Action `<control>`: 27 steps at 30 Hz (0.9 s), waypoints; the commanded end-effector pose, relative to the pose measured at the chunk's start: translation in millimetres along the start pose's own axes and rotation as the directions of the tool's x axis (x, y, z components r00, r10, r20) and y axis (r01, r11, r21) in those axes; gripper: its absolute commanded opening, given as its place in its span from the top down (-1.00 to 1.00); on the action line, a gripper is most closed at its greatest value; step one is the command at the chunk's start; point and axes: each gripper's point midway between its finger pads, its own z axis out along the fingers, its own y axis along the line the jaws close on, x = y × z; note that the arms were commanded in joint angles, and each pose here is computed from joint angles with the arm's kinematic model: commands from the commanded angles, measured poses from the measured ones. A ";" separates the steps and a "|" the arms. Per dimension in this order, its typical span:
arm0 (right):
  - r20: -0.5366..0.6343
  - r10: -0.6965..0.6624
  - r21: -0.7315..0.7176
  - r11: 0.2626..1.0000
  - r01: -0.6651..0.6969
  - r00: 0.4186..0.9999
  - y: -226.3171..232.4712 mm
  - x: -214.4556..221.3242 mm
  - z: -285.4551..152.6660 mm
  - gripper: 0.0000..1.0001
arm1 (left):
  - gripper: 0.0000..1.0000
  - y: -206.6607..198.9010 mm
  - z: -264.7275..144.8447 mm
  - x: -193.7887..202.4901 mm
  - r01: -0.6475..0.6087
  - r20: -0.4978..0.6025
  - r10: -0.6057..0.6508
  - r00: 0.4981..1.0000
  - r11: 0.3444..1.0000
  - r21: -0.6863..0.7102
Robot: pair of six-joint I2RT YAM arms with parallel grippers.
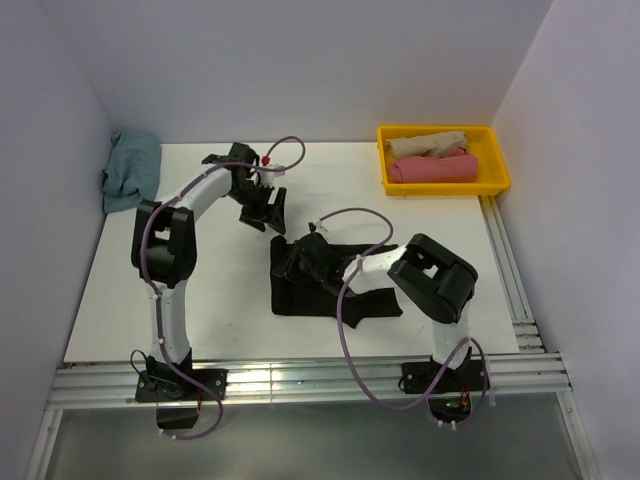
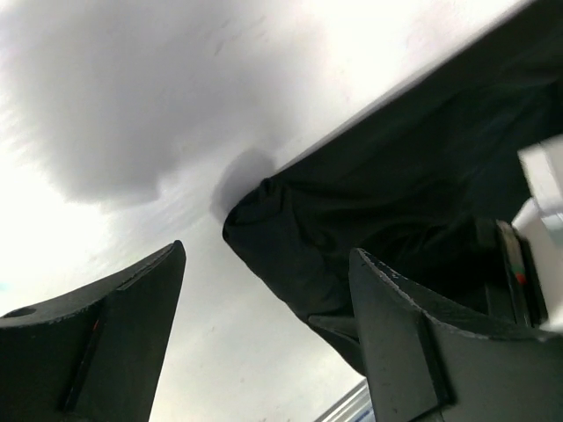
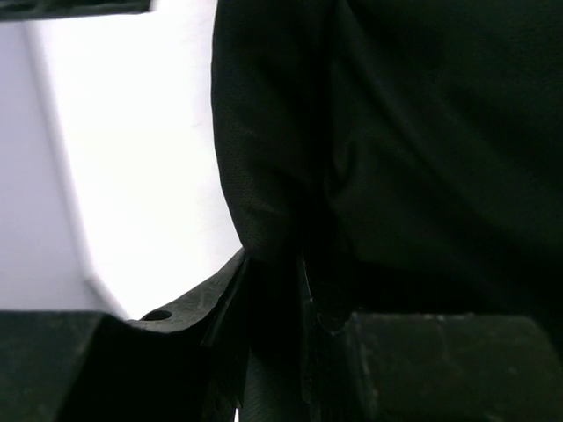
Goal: Roll the t-shirts
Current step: Roll the tshirt
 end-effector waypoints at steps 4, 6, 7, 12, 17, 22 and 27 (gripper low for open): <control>-0.113 0.137 -0.339 0.926 -0.168 0.984 60.5 6.2 1.5 0.53 | -0.61 -5.3 -26.1 7.2 -0.040 0.061 0.035 0.997 0.996 0.079; -0.128 0.166 -0.344 0.917 -0.201 0.978 61.1 6.4 4.4 0.53 | -0.61 1.6 -23.6 15.1 -0.020 0.050 0.016 0.999 0.997 0.080; -0.134 0.177 -0.334 0.918 -0.213 0.975 56.0 9.2 7.2 0.53 | -0.61 4.3 -21.1 20.4 -0.017 0.039 0.014 0.999 0.997 0.076; -0.142 0.222 -0.297 0.920 -0.255 0.965 39.5 11.1 10.7 0.55 | -0.57 14.8 -11.2 33.6 0.009 0.012 -0.010 1.000 0.999 0.041; -0.132 0.230 -0.258 0.931 -0.257 0.964 30.1 11.5 11.9 0.60 | -0.58 25.9 -16.5 31.5 0.018 0.038 -0.017 0.999 0.999 -0.041; -0.116 0.265 -0.237 0.928 -0.286 0.957 23.0 9.7 14.0 0.63 | -0.69 33.6 -32.4 20.7 0.047 0.105 -0.038 0.994 0.996 -0.081; -0.107 0.286 -0.225 0.926 -0.303 0.952 16.3 10.8 13.3 0.67 | -0.70 38.0 -36.4 26.9 0.119 0.101 -0.114 0.988 0.991 -0.053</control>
